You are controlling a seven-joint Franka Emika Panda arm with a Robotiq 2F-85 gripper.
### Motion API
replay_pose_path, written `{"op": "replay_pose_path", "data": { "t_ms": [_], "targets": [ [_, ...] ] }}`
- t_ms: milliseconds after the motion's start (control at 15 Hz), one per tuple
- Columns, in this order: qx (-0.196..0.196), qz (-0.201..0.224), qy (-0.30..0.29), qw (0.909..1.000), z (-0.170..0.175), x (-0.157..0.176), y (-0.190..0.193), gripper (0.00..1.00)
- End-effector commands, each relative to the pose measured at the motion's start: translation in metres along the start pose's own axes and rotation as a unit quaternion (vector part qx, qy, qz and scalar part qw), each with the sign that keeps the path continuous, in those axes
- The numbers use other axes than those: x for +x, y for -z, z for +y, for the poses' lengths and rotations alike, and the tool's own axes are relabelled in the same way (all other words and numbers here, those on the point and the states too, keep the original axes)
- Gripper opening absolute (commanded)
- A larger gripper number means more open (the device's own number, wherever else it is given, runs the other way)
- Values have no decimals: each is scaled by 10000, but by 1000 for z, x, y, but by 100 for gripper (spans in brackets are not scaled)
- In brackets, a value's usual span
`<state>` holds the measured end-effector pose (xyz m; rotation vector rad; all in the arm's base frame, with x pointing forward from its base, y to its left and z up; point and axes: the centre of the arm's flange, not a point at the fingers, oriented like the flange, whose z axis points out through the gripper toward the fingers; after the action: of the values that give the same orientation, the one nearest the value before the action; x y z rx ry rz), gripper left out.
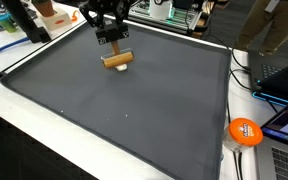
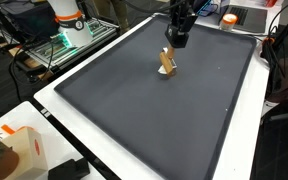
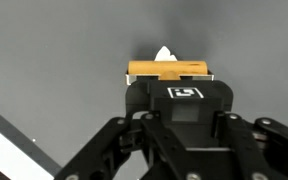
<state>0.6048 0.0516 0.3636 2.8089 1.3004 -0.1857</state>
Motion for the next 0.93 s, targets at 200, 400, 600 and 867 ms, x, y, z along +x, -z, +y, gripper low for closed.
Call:
{"op": "replay_pose_path", "data": {
  "t_ms": [200,400,600,867],
  "targets": [
    [258,-763,-262,9964,3,-19,-46,22],
    [140,-759,-309,9965,-2,-19,-44,22],
    [-268,-620,-427,9968,-20,-26,0,22],
    [-435,-241,-197,9986,-41,-17,45,22]
  ]
}}
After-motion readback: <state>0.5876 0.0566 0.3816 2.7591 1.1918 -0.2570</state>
